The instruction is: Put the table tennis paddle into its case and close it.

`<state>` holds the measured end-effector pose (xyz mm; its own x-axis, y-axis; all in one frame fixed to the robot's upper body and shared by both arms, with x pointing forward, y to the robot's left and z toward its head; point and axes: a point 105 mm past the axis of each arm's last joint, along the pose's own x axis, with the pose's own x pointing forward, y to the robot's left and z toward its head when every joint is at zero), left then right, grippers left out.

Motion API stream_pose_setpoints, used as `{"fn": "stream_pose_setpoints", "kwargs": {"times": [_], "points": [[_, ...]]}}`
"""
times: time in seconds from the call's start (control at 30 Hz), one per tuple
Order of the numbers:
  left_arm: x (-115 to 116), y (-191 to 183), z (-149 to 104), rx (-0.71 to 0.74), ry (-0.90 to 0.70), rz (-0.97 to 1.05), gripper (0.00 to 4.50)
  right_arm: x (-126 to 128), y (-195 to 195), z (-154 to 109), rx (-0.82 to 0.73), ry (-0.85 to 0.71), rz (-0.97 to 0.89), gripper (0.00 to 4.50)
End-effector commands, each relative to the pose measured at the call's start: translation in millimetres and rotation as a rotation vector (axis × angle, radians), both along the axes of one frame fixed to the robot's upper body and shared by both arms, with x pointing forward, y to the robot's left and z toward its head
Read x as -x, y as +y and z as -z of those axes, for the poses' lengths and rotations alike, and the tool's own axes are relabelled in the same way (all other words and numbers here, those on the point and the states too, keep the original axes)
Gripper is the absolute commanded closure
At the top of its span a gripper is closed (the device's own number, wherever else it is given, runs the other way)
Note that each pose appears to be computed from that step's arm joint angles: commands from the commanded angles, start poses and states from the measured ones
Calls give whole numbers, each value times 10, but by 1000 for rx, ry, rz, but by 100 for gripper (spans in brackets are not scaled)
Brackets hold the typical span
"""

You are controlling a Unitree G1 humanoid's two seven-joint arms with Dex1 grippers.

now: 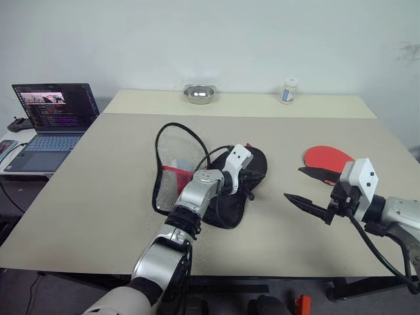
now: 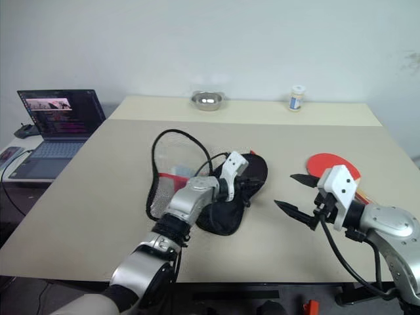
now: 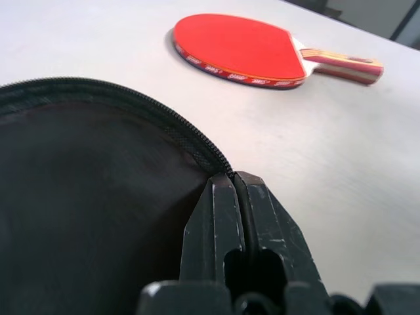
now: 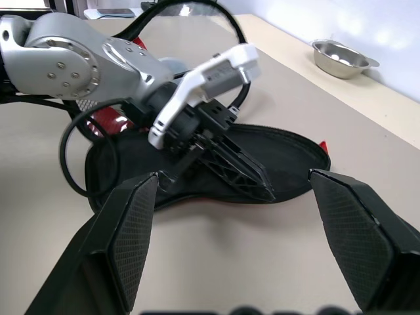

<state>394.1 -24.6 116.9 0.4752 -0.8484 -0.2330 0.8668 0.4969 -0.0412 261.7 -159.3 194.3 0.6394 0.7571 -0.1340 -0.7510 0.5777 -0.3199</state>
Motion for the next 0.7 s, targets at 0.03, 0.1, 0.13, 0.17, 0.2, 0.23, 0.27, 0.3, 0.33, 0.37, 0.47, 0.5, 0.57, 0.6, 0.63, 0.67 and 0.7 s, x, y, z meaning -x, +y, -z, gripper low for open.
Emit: {"fn": "stream_pose_setpoints", "kwargs": {"times": [0.03,0.1,0.13,0.17,0.2,0.23,0.27,0.3,0.33,0.37,0.47,0.5,0.57,0.6,0.63,0.67,0.7], "points": [[-86,-74,-180,18,-71,-18,430,17,-32,-142,20,-68,10,51],[-71,-89,-217,41,-75,3,381,12,-33,-146,15,-66,14,51],[-71,-87,-232,48,-79,5,353,9,-35,-146,14,-65,17,51],[-76,-67,-251,49,-91,5,320,7,-38,-147,10,-64,20,51],[-86,-34,-272,50,-98,-1,284,5,-43,-147,8,-63,23,51],[-92,-12,-285,51,-102,-5,247,3,-46,-148,7,-63,24,51],[-74,24,-308,58,-96,8,212,-3,-56,-141,0,-54,33,51],[-54,55,-327,63,-93,21,177,-10,-64,-134,-2,-49,40,51],[-35,72,-339,65,-91,31,143,-13,-70,-130,-4,-44,45,51],[-35,132,-370,62,-104,24,107,-22,-78,-123,-15,-35,55,51],[-36,386,-558,67,-160,-2,70,-50,-90,-99,-56,8,91,51],[-37,451,-602,68,-173,-11,70,-57,-91,-92,-67,22,101,51],[-64,680,-728,69,-194,-47,70,-88,-99,-57,-110,71,144,51],[-67,784,-799,74,-206,-58,70,-127,-135,-14,-113,96,200,51],[-50,862,-862,79,-213,-56,70,-147,-138,24,-119,121,223,51],[-2,926,-936,86,-226,-30,70,-168,-126,66,-111,134,237,51],[48,979,-1002,92,-239,-6,70,-189,-106,101,-103,138,244,51]]}}
